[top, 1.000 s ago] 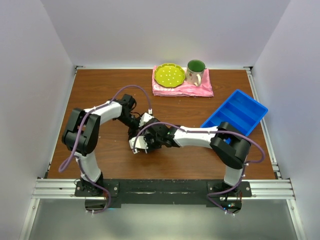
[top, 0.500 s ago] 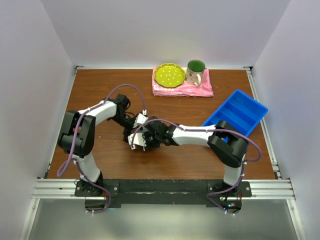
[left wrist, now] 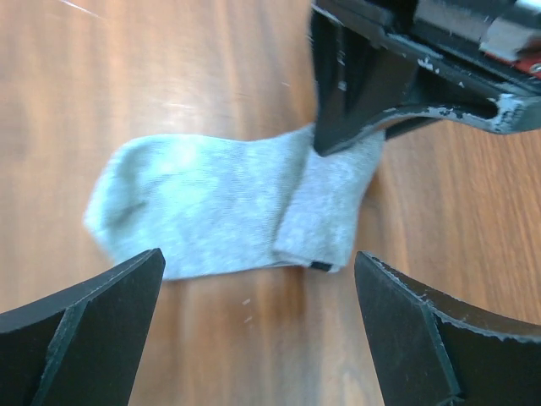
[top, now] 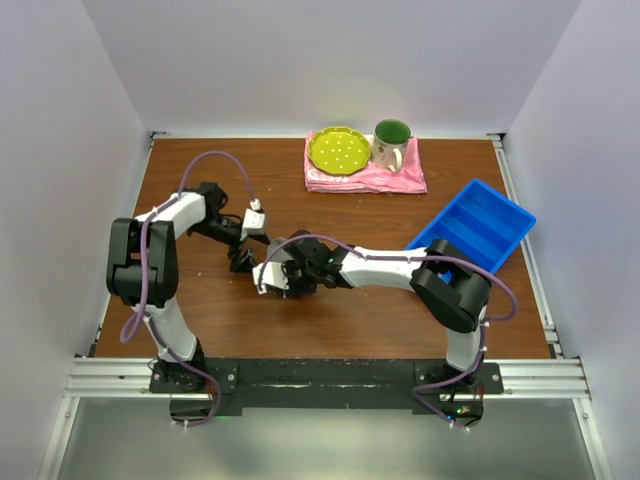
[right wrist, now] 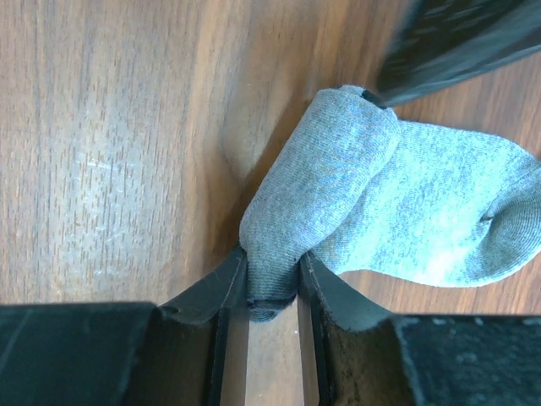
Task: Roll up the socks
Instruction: Roll the sock at the center of the board.
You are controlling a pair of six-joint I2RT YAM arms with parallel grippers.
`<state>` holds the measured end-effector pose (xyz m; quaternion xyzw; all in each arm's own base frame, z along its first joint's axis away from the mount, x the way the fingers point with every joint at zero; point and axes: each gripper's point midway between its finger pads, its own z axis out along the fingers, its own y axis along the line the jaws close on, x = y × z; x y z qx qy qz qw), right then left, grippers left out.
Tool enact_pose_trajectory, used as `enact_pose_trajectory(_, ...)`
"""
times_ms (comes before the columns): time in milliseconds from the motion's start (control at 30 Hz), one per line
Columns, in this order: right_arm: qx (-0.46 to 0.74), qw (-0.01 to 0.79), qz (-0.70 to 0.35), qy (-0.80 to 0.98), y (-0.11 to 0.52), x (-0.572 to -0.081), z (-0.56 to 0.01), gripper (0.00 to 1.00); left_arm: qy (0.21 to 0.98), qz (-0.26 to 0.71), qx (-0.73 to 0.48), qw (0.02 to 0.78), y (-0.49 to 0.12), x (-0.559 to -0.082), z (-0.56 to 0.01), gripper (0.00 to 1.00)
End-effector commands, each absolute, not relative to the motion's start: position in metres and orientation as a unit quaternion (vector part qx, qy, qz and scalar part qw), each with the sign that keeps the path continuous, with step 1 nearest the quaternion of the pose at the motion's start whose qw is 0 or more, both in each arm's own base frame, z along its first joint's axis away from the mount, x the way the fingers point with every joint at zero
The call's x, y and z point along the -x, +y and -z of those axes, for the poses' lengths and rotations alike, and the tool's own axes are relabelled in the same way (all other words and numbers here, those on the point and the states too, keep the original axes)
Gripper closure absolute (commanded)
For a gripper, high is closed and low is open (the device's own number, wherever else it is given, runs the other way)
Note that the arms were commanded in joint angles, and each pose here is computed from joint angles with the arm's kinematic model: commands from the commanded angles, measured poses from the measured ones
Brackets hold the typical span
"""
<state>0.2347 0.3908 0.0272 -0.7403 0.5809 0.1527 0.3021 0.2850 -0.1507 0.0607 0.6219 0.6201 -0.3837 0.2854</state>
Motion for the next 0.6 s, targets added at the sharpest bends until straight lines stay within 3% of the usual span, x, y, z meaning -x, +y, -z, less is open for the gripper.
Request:
enact_pose_trajectory(0,0.741,0.22,-0.135,0.62,0.361,-0.226,0.011,1.0,0.581,0.389,-0.606,0.38,-0.148,-0.307,-0.104,0.0)
enact_pose_trajectory(133,0.748,0.194,-0.147,0.617,0.361,-0.219,0.016,1.0,0.571,0.366,-0.603,0.42,-0.129,-0.314,-0.109,0.0)
enact_pose_trajectory(567,0.711,0.089,-0.26,0.647,0.358,-0.229,-0.003,1.0,0.538,0.303,-0.684,0.39,-0.108,-0.284,-0.072,0.02)
